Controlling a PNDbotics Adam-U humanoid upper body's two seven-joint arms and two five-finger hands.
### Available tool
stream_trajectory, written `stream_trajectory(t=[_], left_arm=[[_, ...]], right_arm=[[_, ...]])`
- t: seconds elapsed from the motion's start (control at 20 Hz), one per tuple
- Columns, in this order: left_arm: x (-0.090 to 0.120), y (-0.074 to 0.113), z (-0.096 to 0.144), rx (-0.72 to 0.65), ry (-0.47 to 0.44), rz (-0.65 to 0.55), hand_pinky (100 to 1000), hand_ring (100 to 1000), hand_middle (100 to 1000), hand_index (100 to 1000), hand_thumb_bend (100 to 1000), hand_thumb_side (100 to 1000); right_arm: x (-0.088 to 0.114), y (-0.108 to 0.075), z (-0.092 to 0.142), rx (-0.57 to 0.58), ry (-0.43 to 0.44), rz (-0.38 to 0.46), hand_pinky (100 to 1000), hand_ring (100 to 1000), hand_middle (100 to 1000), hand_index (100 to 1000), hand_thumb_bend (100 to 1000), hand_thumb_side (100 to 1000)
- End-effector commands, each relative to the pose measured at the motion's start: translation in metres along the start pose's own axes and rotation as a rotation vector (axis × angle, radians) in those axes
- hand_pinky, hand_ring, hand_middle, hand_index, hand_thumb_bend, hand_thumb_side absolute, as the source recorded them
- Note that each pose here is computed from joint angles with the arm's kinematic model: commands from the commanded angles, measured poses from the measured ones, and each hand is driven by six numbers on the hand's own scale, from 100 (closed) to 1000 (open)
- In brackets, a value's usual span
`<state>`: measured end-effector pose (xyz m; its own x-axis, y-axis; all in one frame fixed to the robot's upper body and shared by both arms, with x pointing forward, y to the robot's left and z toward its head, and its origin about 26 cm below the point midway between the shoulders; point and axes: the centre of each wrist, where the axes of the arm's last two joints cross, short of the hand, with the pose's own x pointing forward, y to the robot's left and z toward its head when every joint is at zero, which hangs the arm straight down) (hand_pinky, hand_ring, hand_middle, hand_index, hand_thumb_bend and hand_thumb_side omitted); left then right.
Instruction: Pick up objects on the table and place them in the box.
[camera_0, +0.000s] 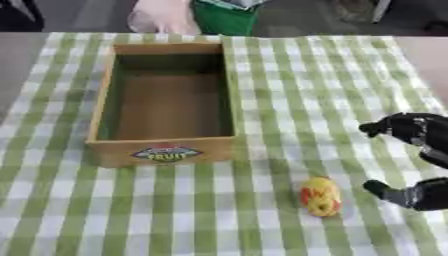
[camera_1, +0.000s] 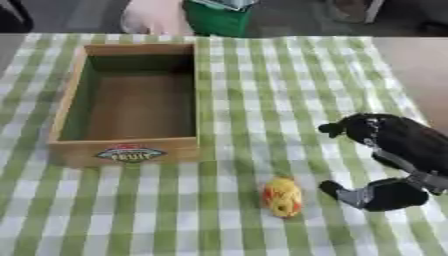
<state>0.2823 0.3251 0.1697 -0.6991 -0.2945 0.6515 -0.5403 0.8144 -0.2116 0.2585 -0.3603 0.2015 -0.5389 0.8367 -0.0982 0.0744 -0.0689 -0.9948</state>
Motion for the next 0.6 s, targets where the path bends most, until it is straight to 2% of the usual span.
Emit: stream_trajectory(t=[0.05, 0.6], left_arm=[[0.006, 0.002, -0.006, -0.025, -0.031, -0.010, 448, 430, 498, 691, 100, 699], [0.007, 0.000, -0.006, -0.039, -0.031, -0.001, 448, 430, 498, 691, 100, 699]], right_arm=[[0.002, -0.009, -0.002, 0.049, -0.039, 0.025, 747, 828, 741, 941, 374, 729], [0.011, -0.008, -0.013, 0.159, -0.121, 0.017, 741, 825, 733, 941, 342, 689]])
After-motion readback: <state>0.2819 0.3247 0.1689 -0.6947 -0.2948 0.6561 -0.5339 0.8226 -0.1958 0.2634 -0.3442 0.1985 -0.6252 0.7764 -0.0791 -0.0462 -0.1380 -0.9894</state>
